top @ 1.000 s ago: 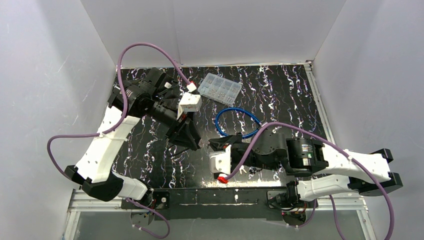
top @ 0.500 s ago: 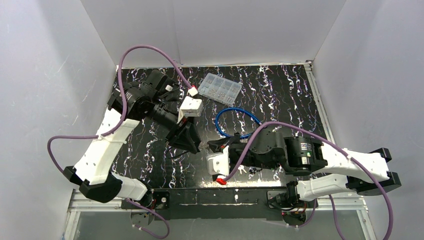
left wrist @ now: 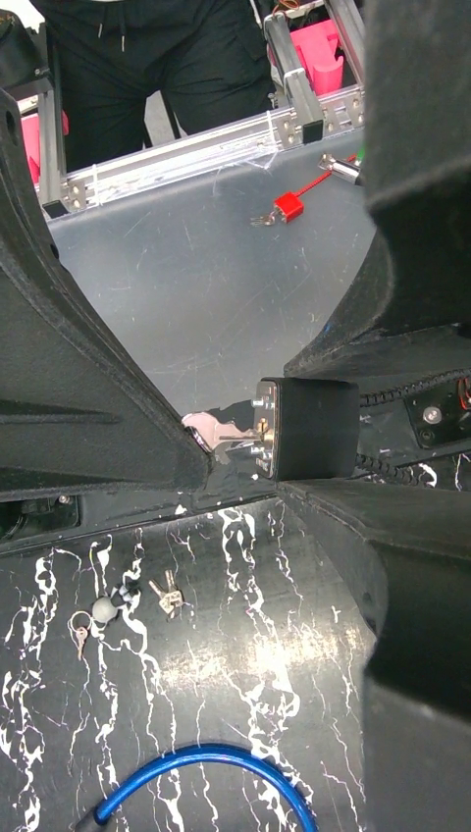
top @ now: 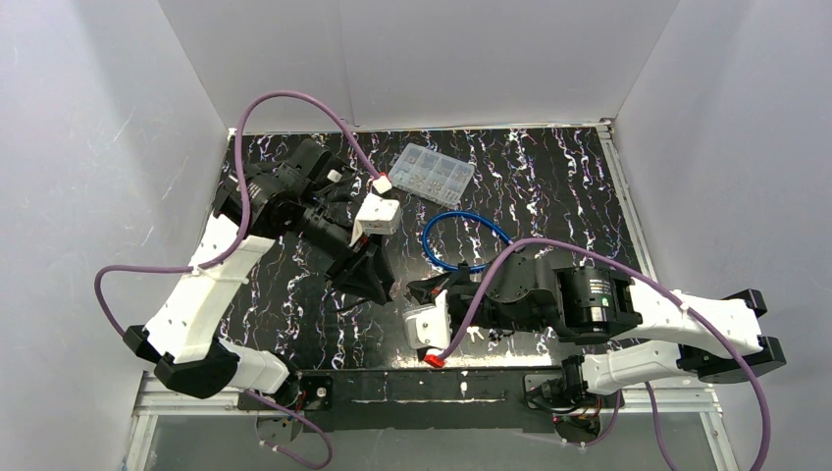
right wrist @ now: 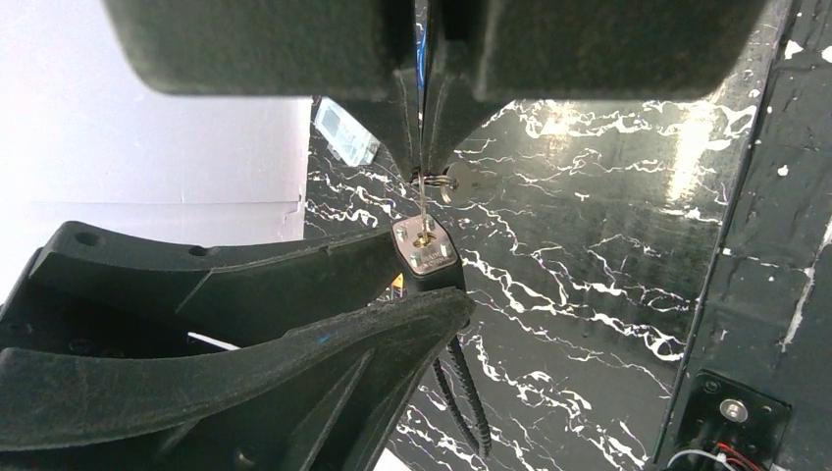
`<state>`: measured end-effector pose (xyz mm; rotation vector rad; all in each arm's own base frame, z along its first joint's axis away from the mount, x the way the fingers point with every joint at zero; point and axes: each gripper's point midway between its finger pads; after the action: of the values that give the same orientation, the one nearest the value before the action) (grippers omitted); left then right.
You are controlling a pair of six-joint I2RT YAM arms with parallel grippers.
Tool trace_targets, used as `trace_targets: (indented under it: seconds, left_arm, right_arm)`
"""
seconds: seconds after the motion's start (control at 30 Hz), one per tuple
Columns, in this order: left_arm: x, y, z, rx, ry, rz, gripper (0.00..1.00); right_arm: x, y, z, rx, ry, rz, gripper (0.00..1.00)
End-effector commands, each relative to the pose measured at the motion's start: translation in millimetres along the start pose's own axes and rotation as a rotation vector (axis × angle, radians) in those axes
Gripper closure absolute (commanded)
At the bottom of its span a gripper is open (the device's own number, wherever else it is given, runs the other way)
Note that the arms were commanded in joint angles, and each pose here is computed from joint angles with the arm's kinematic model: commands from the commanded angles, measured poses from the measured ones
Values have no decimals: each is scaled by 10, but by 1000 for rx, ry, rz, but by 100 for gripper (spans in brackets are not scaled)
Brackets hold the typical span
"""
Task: Unlock with the key
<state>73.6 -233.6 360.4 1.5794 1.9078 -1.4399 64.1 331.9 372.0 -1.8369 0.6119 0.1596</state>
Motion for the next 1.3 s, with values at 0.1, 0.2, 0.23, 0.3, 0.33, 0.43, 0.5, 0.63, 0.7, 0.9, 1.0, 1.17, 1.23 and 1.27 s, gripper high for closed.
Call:
trace_targets:
  seconds: [0.1,0.2,0.23,0.3,0.33,0.43,0.5,0.63,0.7,0.9,1.0,1.17,1.23,1.27]
  left_arm:
    - [254,-407,-2,122,78,-141,100]
    - [251,-424,21,144,80,-158,100]
    - [250,-428,26,150,80,-163,100]
    - [244,-431,30,155,78,-166,100]
    - [243,-438,33,158,78,-167,100]
    - [251,-440,38,161,81,-169,100]
    - [251,-440,39,161,82,-166,100]
    - [206,-433,53,173,79,-164,100]
    - [170,-435,60,181,75,-161,100]
    - [52,-434,60,196,55,-145,100]
    - [34,-443,48,192,51,-132,100]
    - [45,-449,28,175,52,-124,100]
    - [83,-450,17,160,59,-121,100]
    - [106,-452,12,154,63,-118,100]
  right_arm:
    - [-42,-77,67,43,15,-95,99]
    - [-40,-82,100,57,34,-150,99]
    - [-41,-85,113,63,37,-164,99]
    - [-39,-80,120,63,38,-180,99]
    - [-27,-69,125,61,41,-189,99]
    - [-7,-22,155,53,52,-220,99]
    - [-11,-2,181,47,54,-232,99]
    - [-51,78,299,29,56,-268,99]
    - [-107,111,364,23,39,-261,99]
    - [-256,170,546,9,7,-235,99]
    - [-284,169,576,13,0,-222,99]
    - [-208,197,557,18,32,-159,90]
    - [-154,227,479,6,45,-123,41]
    - [-108,229,432,7,61,-110,33]
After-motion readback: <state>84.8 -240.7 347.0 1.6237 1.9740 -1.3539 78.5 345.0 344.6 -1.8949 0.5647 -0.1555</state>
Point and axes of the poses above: each gripper's point midway between its finger pads, its own z axis out along the fingers, its own y axis along the line the jaws close on, x = y × z, and after that the axes turned 15 degrees about -z, right-handed
